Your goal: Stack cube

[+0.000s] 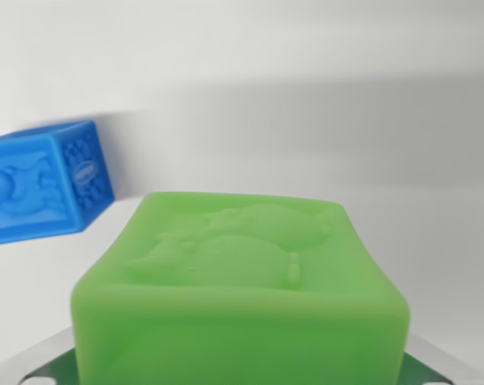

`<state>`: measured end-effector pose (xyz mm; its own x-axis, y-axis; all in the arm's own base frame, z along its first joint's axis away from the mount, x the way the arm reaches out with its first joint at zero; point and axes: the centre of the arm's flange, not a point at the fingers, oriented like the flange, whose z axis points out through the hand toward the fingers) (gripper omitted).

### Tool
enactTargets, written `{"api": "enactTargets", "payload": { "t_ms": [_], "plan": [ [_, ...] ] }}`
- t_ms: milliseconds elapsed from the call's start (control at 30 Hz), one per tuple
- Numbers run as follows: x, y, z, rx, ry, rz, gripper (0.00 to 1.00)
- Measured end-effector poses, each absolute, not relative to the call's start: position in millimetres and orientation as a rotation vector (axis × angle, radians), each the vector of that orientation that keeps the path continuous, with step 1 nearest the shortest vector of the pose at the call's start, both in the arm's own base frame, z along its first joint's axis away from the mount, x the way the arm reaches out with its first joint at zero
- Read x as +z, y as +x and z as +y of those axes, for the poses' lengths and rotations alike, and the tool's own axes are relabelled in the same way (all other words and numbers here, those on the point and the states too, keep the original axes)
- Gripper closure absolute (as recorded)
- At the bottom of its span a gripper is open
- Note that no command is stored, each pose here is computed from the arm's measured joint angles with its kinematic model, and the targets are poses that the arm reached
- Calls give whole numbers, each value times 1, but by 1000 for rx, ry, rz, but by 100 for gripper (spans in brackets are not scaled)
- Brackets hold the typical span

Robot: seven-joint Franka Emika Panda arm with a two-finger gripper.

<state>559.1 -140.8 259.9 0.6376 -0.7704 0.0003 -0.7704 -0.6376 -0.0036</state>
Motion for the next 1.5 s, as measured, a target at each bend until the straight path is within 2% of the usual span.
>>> {"api": "enactTargets", "payload": {
  "t_ms": [1500],
  "plan": [
    [298,568,-60,-2,-2864,1282,100]
  ]
}}
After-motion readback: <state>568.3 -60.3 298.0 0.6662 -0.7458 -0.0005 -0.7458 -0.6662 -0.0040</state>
